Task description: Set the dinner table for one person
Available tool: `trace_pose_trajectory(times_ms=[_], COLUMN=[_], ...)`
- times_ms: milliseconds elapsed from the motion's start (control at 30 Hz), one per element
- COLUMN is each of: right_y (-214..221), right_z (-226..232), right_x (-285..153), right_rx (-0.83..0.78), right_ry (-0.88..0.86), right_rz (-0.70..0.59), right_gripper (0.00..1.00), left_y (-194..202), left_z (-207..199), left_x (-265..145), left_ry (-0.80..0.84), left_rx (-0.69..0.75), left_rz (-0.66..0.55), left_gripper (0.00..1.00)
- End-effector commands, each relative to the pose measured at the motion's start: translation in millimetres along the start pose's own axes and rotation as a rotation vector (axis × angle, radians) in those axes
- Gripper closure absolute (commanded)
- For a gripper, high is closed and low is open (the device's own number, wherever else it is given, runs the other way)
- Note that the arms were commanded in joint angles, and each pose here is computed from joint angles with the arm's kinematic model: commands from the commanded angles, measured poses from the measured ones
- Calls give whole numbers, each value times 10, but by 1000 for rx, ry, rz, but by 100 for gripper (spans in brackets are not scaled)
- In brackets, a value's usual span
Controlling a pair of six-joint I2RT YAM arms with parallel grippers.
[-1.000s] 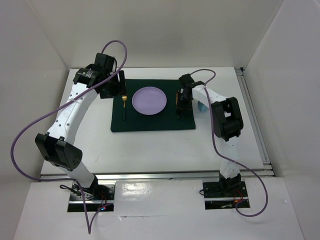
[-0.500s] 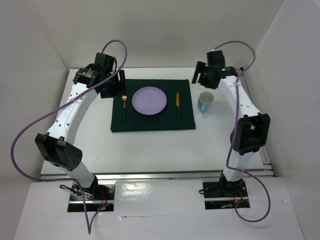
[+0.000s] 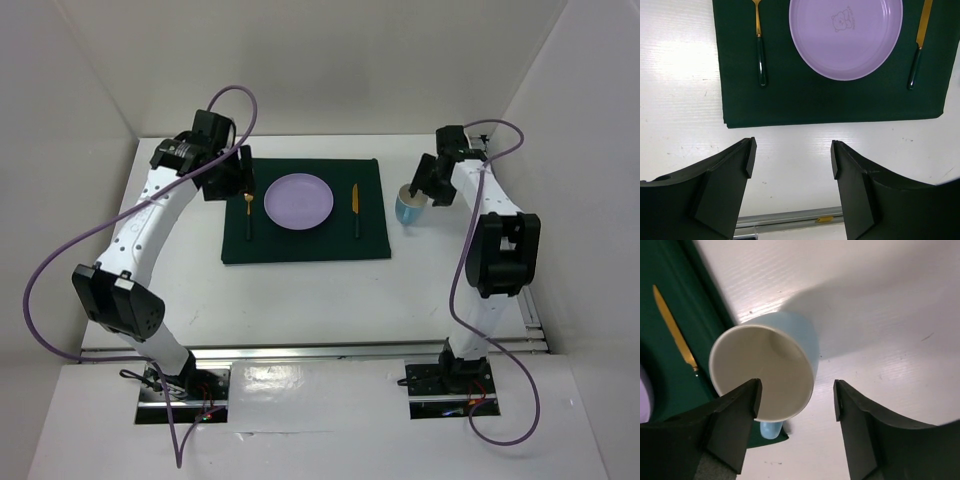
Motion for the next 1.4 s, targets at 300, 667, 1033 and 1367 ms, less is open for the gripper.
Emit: trace_pose_trajectory(times_ms=[300,667,1033,1367], right_y=[-300,-1008,-1089,-1004], right_z=[27,986,1465,1484], right_x=[-69,-104,295,627], right_rx=[29,-97,-39,-44], right_ry=[-3,-103,-239,-195], right_rz=[-126,-226,-260,-241], right_gripper=[100,100,100,100], left_y=[8,219,301,352], left_z=[-24,91,180,208], left_x=[76,256,194,248], left_ry=[17,-23,-49,-58], left_rx=[14,-3,8,8], left_rz=[16,75,75,89], left_gripper=[22,22,22,22])
Point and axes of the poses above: each gripper's point midway between its finger pads, its own x axis out along the fingers, its own z axis along the line the jaws close on, y = z × x, the point moved 6 cm from there along -x, back along the fingers, and after that the axes turned 7 degrees about -x, right-handed, at the moved point
